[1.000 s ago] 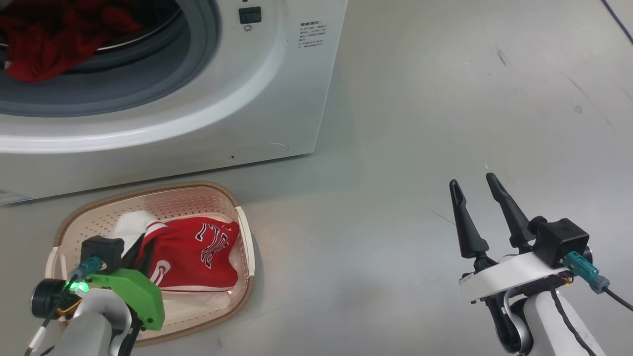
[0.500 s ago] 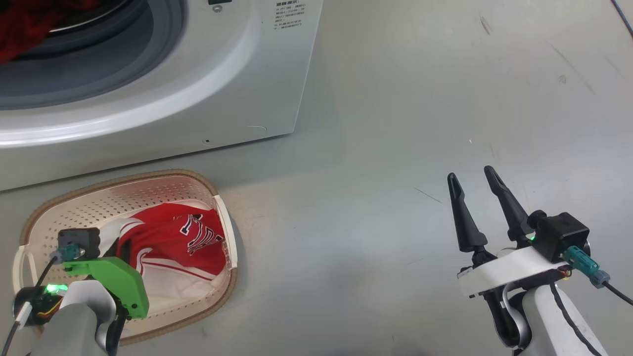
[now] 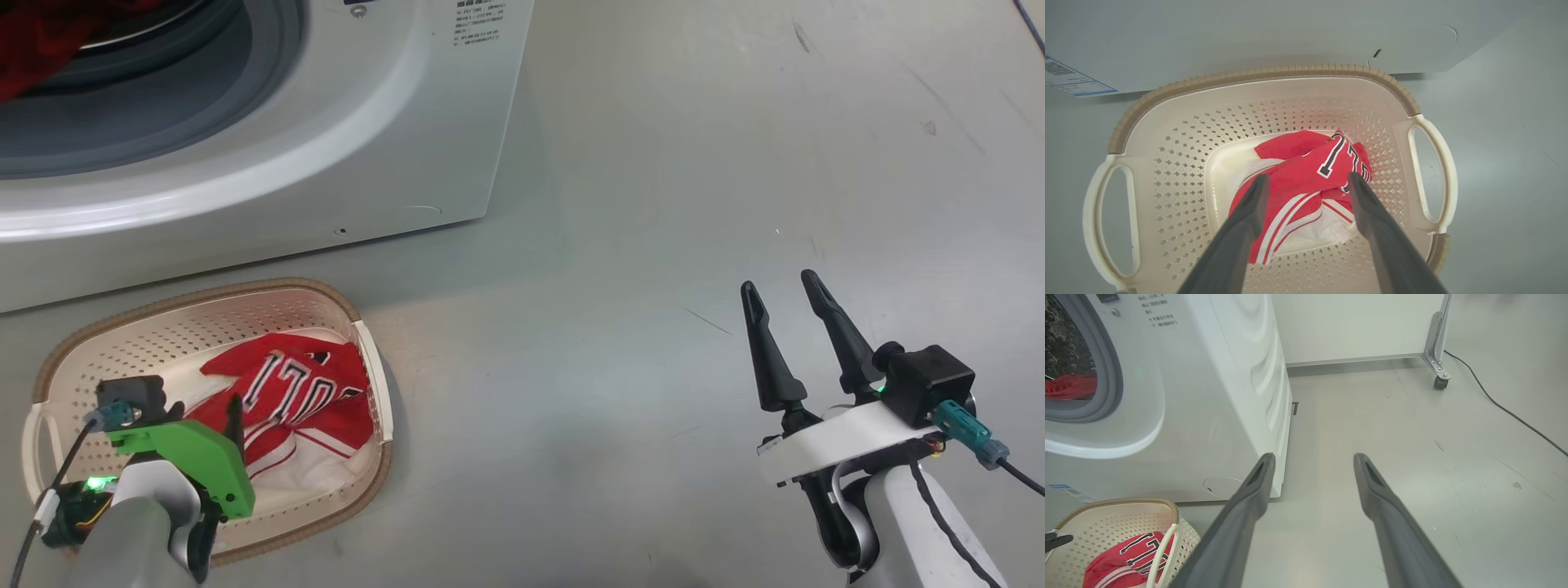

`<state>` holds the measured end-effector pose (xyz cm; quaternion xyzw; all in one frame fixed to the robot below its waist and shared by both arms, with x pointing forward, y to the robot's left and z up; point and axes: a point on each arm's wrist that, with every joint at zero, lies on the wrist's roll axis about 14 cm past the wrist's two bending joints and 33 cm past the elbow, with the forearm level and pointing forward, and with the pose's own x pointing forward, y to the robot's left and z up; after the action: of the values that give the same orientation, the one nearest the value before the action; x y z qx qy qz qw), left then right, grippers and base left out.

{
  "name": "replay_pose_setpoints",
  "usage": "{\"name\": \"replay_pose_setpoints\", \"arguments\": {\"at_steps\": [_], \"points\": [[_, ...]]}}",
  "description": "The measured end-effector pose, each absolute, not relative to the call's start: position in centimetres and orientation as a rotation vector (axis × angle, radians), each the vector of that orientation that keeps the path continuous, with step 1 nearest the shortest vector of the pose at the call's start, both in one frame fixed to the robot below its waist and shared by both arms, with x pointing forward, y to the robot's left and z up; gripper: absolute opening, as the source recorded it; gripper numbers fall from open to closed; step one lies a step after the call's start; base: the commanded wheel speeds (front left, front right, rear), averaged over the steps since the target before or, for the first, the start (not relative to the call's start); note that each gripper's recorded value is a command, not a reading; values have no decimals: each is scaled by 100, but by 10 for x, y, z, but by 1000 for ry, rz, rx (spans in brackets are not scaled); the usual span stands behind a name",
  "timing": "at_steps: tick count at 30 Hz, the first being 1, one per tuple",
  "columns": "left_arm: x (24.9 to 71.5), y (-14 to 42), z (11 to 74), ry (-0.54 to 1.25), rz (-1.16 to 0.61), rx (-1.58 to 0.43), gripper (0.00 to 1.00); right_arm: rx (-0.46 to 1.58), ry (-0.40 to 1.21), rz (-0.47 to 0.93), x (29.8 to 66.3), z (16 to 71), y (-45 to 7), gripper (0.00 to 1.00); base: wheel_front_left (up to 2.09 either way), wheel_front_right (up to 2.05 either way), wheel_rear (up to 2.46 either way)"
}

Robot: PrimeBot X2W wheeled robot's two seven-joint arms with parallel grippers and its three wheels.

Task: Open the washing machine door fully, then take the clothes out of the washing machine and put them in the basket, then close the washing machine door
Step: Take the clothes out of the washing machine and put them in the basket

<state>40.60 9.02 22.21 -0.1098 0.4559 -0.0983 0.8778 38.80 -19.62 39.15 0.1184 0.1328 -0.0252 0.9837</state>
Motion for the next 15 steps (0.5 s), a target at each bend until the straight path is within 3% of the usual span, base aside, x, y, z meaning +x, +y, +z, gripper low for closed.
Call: {"name": "replay_pose_setpoints", "arguments": {"at_steps": [15], "points": [[444,69,281,679,-318,-194,100,244,227,-28,392,403,-191,100,0,0,0]]}}
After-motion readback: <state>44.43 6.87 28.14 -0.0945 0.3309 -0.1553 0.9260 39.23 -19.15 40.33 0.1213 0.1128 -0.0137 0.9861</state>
